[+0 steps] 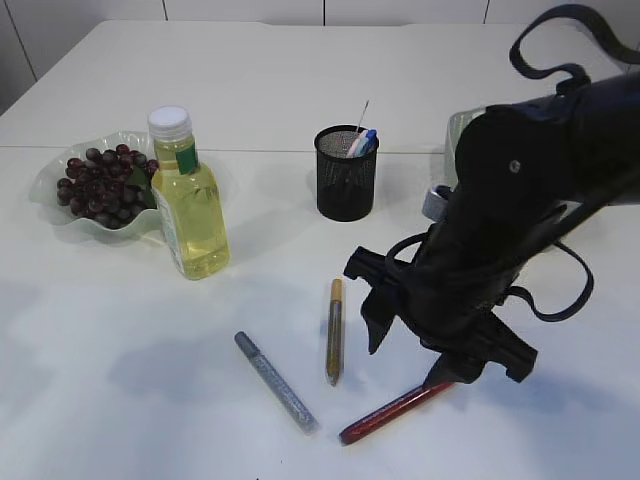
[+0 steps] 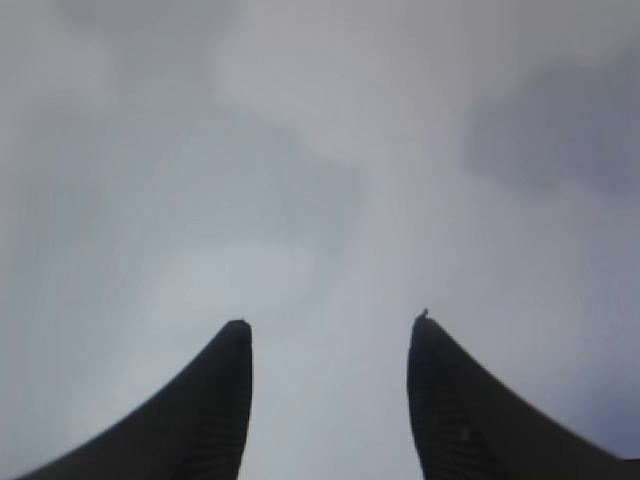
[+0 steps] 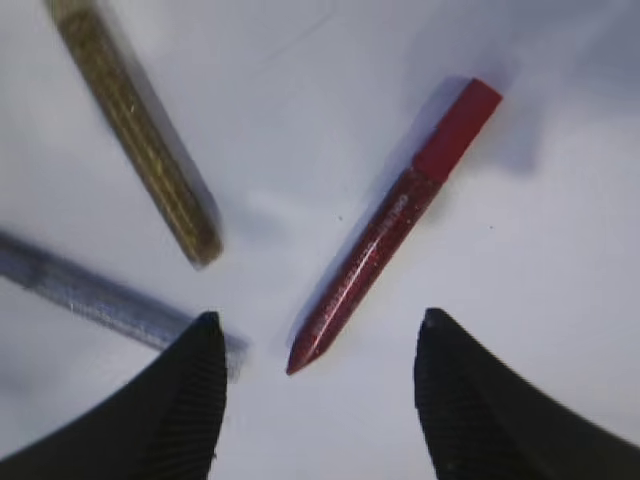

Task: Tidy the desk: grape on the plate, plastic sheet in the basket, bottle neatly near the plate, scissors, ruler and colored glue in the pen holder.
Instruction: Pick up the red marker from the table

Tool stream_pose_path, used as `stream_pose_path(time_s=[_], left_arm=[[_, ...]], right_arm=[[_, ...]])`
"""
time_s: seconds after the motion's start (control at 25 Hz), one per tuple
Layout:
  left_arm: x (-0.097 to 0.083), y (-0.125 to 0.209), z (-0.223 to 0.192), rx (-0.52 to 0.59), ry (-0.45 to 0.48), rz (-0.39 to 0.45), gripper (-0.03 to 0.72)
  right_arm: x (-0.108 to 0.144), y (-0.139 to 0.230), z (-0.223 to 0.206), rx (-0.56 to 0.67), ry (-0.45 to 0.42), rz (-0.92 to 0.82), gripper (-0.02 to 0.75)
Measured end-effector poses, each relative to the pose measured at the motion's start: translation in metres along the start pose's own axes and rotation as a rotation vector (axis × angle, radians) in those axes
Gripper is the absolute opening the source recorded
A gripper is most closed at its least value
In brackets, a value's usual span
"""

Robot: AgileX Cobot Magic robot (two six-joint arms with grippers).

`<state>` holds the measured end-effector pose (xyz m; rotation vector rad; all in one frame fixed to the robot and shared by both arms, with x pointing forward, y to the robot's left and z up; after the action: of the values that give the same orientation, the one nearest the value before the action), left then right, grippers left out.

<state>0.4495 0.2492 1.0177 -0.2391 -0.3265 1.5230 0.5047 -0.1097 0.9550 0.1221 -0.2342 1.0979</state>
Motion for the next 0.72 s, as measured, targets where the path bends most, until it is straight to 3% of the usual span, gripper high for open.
stream_pose_path(time_s=[0.28,0.72], left_arm=[[0.000,0.000,0.000,-0.002,0.002,0.001,0.370],[-0.001,0.000,0.000,-0.005,0.007,0.003,0.367]], right_arm=[[-0.010,-0.003,-0.016,-0.016,0.114,-0.286,0.469],[-0.014,-0.009,-0.015,-0.074,0.150,-0.244,0.469]])
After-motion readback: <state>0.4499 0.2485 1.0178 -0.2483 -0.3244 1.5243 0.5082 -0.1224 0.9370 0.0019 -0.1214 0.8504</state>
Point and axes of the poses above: a point on each arm's last joint axis where the gripper is mounted, z pointing back along that axis away from the gripper, x along the wrist's bending axis when the last joint is at zero, y = z × x, the point moved 1 cm from there along -z, pointing out along that axis toward the gripper, and after that the axes turned 4 degrees about z, right-handed, at the moved point
